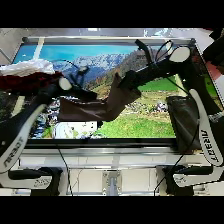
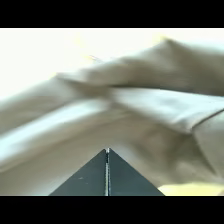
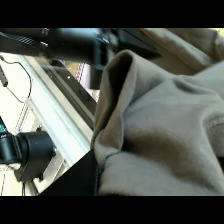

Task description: Fold the shirts.

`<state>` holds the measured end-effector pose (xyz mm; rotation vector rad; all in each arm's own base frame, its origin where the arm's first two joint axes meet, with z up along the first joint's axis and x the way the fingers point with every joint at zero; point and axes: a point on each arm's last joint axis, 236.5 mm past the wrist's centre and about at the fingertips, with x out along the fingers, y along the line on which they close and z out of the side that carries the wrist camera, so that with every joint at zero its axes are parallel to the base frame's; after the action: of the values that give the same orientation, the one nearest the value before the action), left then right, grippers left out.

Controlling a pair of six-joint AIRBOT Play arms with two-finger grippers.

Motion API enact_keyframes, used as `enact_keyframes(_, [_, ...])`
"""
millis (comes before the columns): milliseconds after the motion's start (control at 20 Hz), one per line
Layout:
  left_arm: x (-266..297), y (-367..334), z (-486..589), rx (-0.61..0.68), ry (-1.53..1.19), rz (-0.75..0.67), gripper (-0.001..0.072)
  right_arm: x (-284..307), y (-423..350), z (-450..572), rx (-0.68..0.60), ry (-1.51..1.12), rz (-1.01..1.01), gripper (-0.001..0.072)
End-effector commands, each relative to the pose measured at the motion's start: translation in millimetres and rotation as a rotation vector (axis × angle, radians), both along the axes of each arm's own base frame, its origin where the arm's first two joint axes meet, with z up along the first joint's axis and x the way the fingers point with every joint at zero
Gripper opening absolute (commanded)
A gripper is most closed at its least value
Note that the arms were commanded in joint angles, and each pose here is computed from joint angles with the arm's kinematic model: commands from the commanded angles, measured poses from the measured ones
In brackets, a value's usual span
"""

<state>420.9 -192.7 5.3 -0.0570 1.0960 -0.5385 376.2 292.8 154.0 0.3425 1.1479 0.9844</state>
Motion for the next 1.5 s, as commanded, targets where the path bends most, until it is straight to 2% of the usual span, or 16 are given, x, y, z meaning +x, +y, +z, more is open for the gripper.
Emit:
enact_keyframes(0, [-4,121,61,0.116,-0.074,0.162,0.0009,12,65,-5,0.052,-0.083,-0.041,0.0011])
enact_keyframes(250, [-27,225,140,0.131,-0.231,0.427,0.0009,-6,205,-24,0.199,-0.163,-0.064,0.0016])
enact_keyframes(300, [-32,236,148,0.136,-0.252,0.457,0.0009,-7,228,-16,0.239,-0.208,-0.086,0.0156])
enact_keyframes(350, [-36,244,155,0.14,-0.267,0.481,0.0009,-8,243,-5,0.276,-0.243,-0.101,0.0487])
enact_keyframes(400, [-39,250,160,0.143,-0.277,0.496,0.0009,-10,252,9,0.305,-0.269,-0.102,0.0632])
enact_keyframes(450, [-42,253,162,0.144,-0.28,0.506,0.0009,-12,253,22,0.31,-0.303,-0.085,0.0623])
enact_keyframes(550, [-44,254,160,0.145,-0.269,0.508,0.001,-4,233,28,0.21,-0.401,-0.014,0.0616])
enact_keyframes(650, [-45,253,158,0.144,-0.262,0.506,0.0009,16,182,11,0.011,-0.413,0.044,0.0604])
enact_keyframes(700, [-45,253,158,0.144,-0.262,0.506,0.0009,32,141,-7,-0.135,-0.393,0.045,0.0544])
enact_keyframes(800, [-45,253,158,0.144,-0.262,0.506,0.0009,63,51,-45,-0.383,-0.301,-0.015,0.054])
enact_keyframes(900, [-44,253,157,0.143,-0.26,0.506,0.0009,82,-11,-82,-0.459,-0.154,-0.116,0.0549])
enact_keyframes(1050, [-42,250,154,0.126,-0.25,0.503,0.0009,85,-46,-148,-0.395,0.114,-0.229,0.0549])
enact_keyframes(1250, [-41,248,146,0.11,-0.228,0.502,0.001,60,-11,-194,-0.078,0.48,-0.167,0.0553])
enact_keyframes(1350, [-40,248,141,0.109,-0.215,0.501,0.0009,60,2,-212,-0.03,0.544,-0.175,0.0637])
enact_keyframes(1450, [-38,249,137,0.109,-0.205,0.501,0.001,57,12,-229,-0.037,0.564,-0.175,0.0649])
